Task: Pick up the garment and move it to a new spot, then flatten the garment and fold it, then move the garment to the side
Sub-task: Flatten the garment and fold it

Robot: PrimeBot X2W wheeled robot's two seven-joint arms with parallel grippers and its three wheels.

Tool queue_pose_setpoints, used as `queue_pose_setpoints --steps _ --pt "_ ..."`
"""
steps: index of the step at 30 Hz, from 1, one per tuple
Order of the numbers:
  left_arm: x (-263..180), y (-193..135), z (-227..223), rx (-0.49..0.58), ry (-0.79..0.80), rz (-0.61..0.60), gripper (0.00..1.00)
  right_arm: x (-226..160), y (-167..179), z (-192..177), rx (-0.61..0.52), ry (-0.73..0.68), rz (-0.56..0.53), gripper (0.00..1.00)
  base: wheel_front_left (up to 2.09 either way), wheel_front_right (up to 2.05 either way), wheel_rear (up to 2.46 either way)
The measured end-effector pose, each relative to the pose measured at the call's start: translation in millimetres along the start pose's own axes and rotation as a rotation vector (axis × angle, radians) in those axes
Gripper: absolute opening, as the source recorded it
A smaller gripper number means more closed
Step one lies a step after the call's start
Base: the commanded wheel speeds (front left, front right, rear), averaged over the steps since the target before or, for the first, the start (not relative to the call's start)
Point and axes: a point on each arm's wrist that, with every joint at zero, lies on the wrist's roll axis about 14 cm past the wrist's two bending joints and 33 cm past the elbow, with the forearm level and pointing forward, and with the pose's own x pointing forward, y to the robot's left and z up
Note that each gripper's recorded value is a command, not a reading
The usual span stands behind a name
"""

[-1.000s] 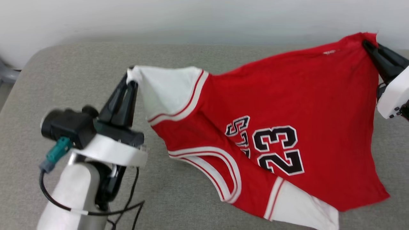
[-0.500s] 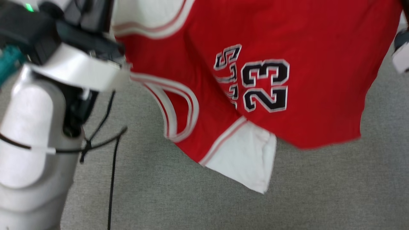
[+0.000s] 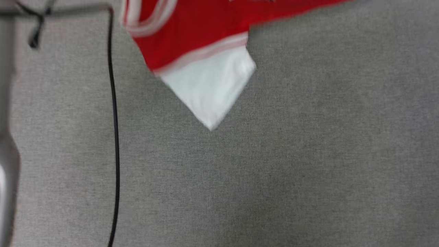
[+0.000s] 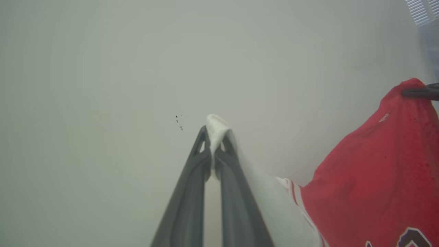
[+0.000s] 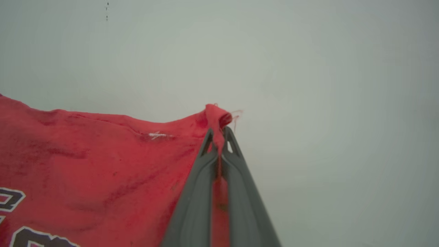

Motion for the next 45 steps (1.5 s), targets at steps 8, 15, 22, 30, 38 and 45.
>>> queue_pose_setpoints --steps 8,15,22,30,38,45 --pt "45 36 24 0.063 -0.102 0.041 0.0 40 -20 40 -0.04 -0.129 -0.06 0.0 0.0 0.0 0.0" --pt "59 47 11 0.072 -0.102 0.048 0.0 60 -20 36 -0.072 -0.147 -0.067 0.0 0.0 0.0 0.0" --pt "41 50 -69 0.052 0.044 0.052 0.0 68 -1 -39 -0.06 -0.025 -0.024 0.0 0.0 0.0 0.0" --pt "-6 37 -141 -0.019 0.208 0.05 0.0 46 20 -114 0.015 0.095 0.014 0.0 0.0 0.0 0.0" --pt "-66 8 -154 -0.079 0.284 0.033 0.0 -9 54 -154 0.074 0.188 0.106 0.0 0.0 0.0 0.0" --pt "-142 -23 -149 -0.145 0.379 0.054 0.0 -73 69 -168 0.118 0.286 0.16 0.0 0.0 0.0 0.0"
